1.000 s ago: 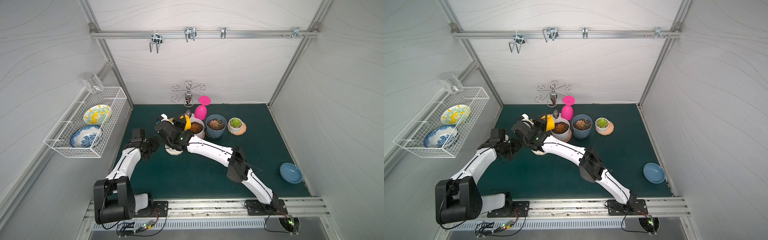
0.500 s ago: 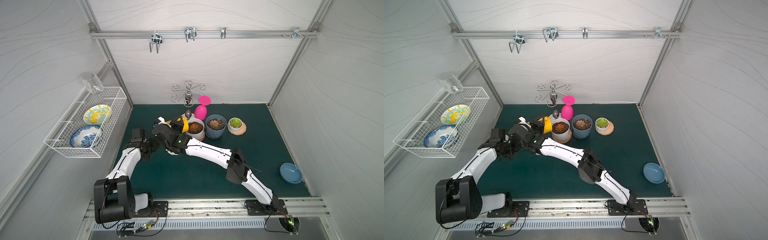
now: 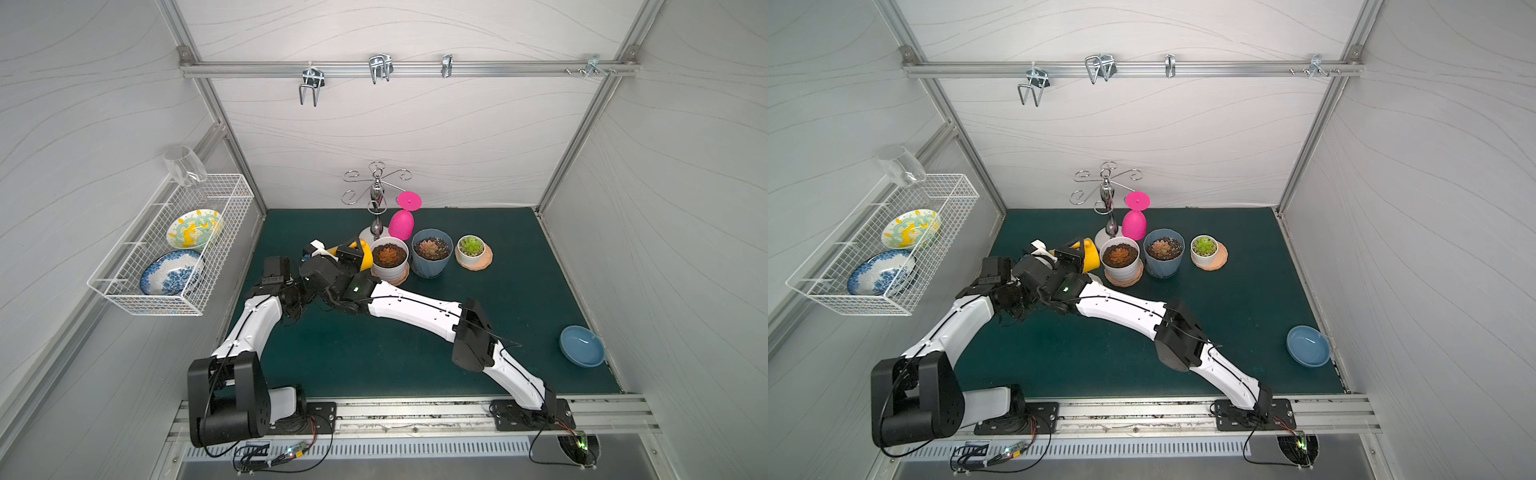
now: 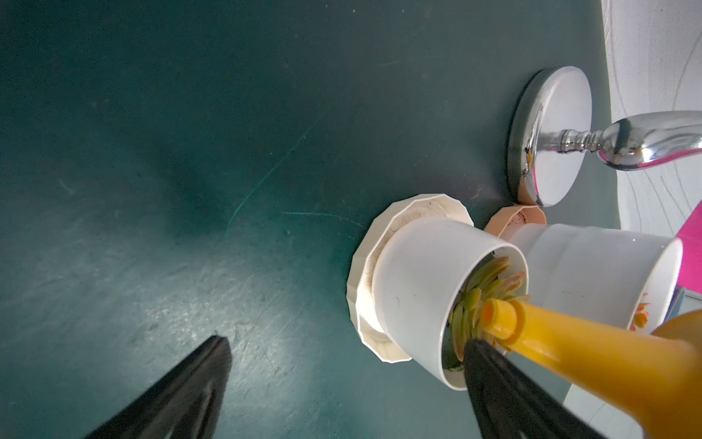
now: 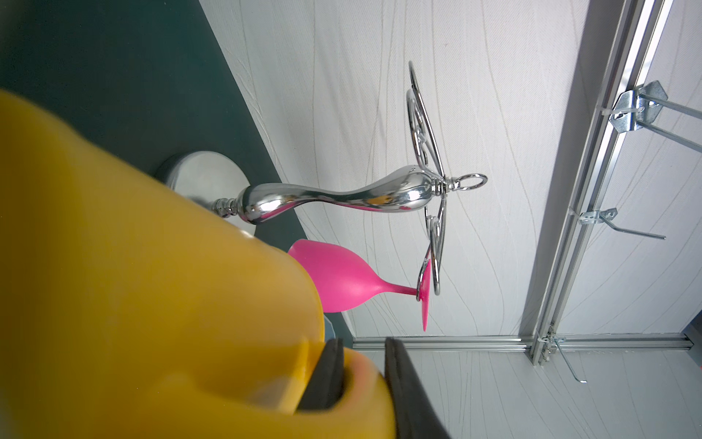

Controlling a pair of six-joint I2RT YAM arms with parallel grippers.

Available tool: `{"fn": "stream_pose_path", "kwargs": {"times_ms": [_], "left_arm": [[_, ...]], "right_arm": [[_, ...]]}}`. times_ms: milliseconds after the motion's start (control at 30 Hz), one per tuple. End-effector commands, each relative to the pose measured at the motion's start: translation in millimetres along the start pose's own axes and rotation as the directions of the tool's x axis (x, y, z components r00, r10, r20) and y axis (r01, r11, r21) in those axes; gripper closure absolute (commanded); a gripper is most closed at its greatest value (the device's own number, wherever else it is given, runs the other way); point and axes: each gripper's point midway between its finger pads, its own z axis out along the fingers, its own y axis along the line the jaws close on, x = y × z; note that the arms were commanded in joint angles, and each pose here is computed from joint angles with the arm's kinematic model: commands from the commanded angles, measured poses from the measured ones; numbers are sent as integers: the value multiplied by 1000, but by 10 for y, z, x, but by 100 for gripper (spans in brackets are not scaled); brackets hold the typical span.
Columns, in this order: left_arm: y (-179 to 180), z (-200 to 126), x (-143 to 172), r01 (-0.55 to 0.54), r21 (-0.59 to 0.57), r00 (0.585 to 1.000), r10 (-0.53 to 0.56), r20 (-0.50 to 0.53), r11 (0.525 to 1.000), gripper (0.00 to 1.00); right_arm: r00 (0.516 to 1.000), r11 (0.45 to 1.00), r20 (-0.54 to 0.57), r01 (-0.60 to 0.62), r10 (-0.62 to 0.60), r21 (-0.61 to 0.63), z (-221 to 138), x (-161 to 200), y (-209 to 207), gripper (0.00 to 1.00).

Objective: Water the succulent around the soil edge
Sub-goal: Water the soil of the potted plant with water.

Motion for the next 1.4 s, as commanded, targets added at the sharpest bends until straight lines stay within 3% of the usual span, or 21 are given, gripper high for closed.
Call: {"fn": "stream_pose_path", "kwargs": {"times_ms": [0,833,1367], "left_arm": [[-124,-61,-115,-22,31,999,21,30,999,0],[-113,-76,-113,-20,24,999,19,32,999,0],[-117,-103,-109,-21,27,999,20,37,999,0]], "right_arm": [[997,996,10,-83,83,14,-120,10,-247,100],[993,993,-14,-117,117,22,-393,344,-413,100],[990,993,-82,-109,112,44,-292,679,-450,100]]}}
